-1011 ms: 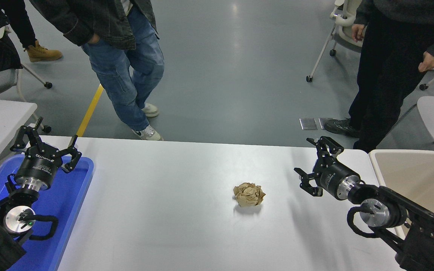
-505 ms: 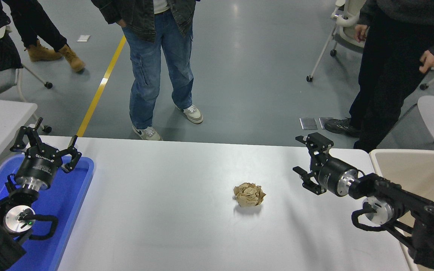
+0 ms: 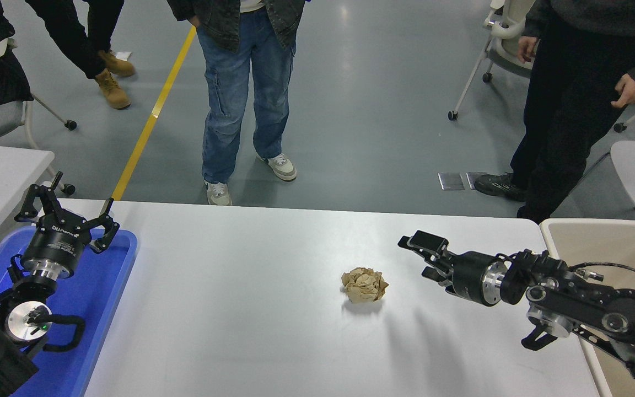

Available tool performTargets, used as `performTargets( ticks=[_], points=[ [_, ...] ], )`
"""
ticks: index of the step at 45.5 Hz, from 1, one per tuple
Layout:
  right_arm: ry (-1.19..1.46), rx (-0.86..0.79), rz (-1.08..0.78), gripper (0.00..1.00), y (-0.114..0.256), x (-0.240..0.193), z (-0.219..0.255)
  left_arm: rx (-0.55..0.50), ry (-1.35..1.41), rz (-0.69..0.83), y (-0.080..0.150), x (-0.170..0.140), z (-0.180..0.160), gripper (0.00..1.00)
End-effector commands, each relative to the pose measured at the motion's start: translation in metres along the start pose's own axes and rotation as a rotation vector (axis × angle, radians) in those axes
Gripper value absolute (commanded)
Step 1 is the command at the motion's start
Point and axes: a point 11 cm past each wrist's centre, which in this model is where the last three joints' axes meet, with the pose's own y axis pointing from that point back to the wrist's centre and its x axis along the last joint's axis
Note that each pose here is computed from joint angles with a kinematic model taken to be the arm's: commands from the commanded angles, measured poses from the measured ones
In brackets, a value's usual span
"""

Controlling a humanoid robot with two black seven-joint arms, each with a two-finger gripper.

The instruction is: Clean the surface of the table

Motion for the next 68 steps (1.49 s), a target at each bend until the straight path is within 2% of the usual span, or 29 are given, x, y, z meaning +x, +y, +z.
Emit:
performTargets(
  ticks=[1, 11, 25, 39, 58, 68],
  points=[
    [0.221, -0.008, -0.124, 1.0, -0.015, -0.021, -0.019, 0.001, 0.0, 0.0, 0.0, 0.0, 0.0, 1.0],
    [0.382, -0.008, -0.182, 0.99, -0.045, -0.034, -0.044, 0.001, 0.0, 0.0, 0.0, 0.0, 0.0, 1.0],
    [0.608, -0.021, -0.171, 0.98, -0.076, -0.036, -0.053, 0.001, 0.0, 0.0, 0.0, 0.0, 0.0, 1.0],
    [0.774, -0.022, -0.072, 0.98, -0.08, -0.011, -0.053, -0.001, 0.0, 0.0, 0.0, 0.0, 0.0, 1.0],
    [0.877, 0.061, -0.122, 0.98, -0.085, -0.044, -0.048, -0.001, 0.0, 0.0, 0.0, 0.0, 0.0, 1.0],
    [0.925, 0.036, -0.111, 0.98, -0.084, -0.039, -0.03, 0.001, 0.0, 0.0, 0.0, 0.0, 0.0, 1.0]
  ],
)
